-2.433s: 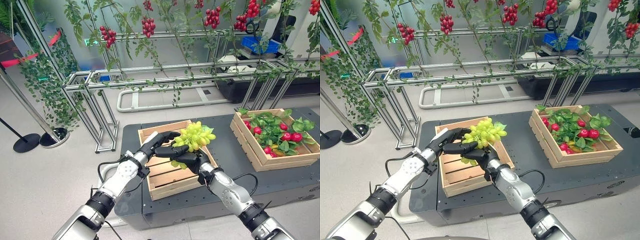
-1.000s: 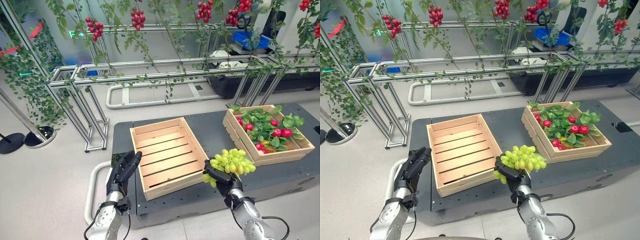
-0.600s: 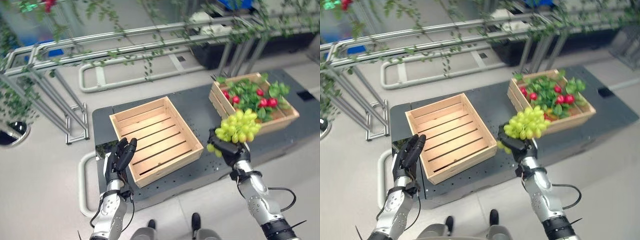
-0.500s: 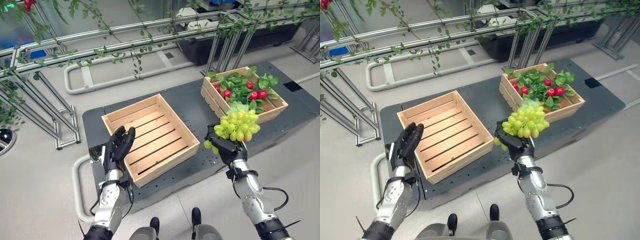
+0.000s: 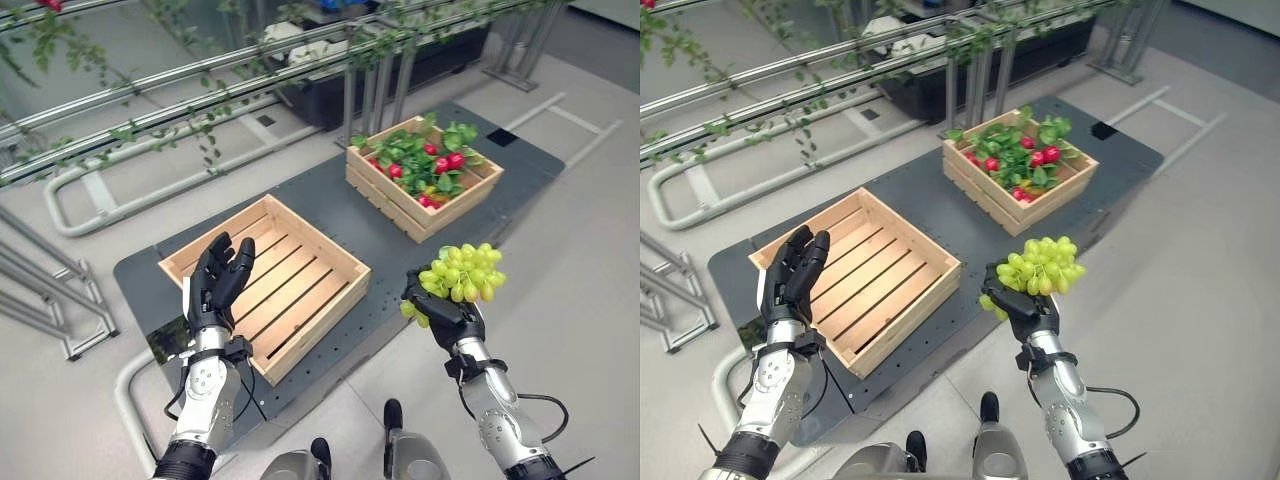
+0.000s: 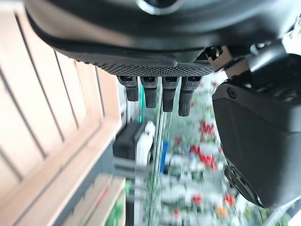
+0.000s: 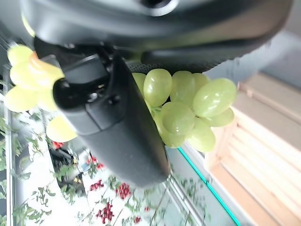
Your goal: Pick up the fruits from the basket on one side to the basket on the other side
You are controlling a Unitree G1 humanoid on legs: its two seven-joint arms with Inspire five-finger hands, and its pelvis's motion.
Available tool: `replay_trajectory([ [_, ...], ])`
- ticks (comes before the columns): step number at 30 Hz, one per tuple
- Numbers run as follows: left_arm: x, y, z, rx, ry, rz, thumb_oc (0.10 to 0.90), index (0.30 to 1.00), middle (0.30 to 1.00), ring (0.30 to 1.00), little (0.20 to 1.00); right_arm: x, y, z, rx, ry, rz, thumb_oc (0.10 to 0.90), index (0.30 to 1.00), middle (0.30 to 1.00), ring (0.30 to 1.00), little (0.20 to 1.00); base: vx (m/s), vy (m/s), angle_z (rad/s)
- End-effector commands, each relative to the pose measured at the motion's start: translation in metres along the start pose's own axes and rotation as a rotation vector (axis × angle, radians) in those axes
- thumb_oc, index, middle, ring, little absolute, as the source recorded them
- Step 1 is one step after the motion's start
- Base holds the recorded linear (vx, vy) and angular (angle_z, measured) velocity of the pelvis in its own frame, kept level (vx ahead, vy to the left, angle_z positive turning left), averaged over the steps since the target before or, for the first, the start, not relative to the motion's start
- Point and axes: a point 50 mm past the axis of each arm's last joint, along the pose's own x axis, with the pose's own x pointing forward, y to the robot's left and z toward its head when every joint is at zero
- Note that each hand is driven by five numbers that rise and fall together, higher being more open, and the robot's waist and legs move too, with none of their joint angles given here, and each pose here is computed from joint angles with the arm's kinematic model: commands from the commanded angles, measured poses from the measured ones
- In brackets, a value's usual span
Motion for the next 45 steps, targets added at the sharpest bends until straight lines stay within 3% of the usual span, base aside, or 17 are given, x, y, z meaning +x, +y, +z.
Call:
replay_trajectory([
  [1, 0.009, -0.009, 0.045, 0.012, -0.273, -0.072, 0.8, 0.9, 0.9, 0.9, 0.9, 0.016, 0.038, 0.053, 0.061, -0.307, 0.218, 0.4, 0.3, 0.3, 0.3, 0.3, -0.08, -0.125, -0.64],
  [6, 0.008, 0.004, 0.042, 0.015, -0.237, 0.038, 0.8, 0.9, 0.9, 0.9, 0.9, 0.019, 0.038, 0.031, 0.076, -0.205, 0.218, 0.4, 0.3, 0.3, 0.3, 0.3, -0.07, -0.195, -1.01],
  [12, 0.012, -0.029, 0.041, 0.053, -0.224, -0.063, 0.8, 0.9, 0.9, 0.9, 0.9, 0.013, 0.038, 0.024, 0.053, -0.156, 0.22, 0.4, 0.3, 0.3, 0.3, 0.3, -0.08, -0.131, -0.56],
  [20, 0.003, -0.025, 0.027, 0.032, -0.139, -0.097, 0.8, 0.9, 0.9, 0.9, 0.9, 0.001, 0.025, 0.015, -0.002, -0.09, 0.193, 0.4, 0.3, 0.3, 0.3, 0.3, -0.02, -0.079, -0.2],
  [25, -0.012, -0.009, 0.032, 0.046, -0.202, -0.011, 0.8, 0.9, 0.9, 0.9, 0.9, 0.013, 0.034, 0.027, -0.057, -0.088, 0.34, 0.4, 0.3, 0.3, 0.3, 0.3, -0.15, 0.109, -0.86],
  [29, 0.012, -0.02, 0.041, 0.051, -0.229, -0.059, 0.8, 0.9, 0.9, 0.9, 0.9, 0.02, 0.041, 0.031, -0.012, -0.118, 0.314, 0.4, 0.3, 0.3, 0.3, 0.3, -0.21, 0.174, -1.38],
  [39, 0.017, -0.028, 0.038, 0.075, -0.196, -0.077, 0.8, 0.9, 0.9, 0.9, 0.9, -0.002, 0.032, 0.003, -0.006, 0.035, 0.363, 0.4, 0.3, 0.3, 0.3, 0.3, -0.04, 0.11, -0.24],
  [45, 0.016, -0.022, 0.028, 0.094, -0.137, -0.045, 0.8, 0.9, 0.9, 0.9, 0.9, -0.009, 0.034, -0.007, 0.036, 0.187, 0.535, 0.4, 0.3, 0.3, 0.3, 0.3, -0.15, 0.043, -0.25],
])
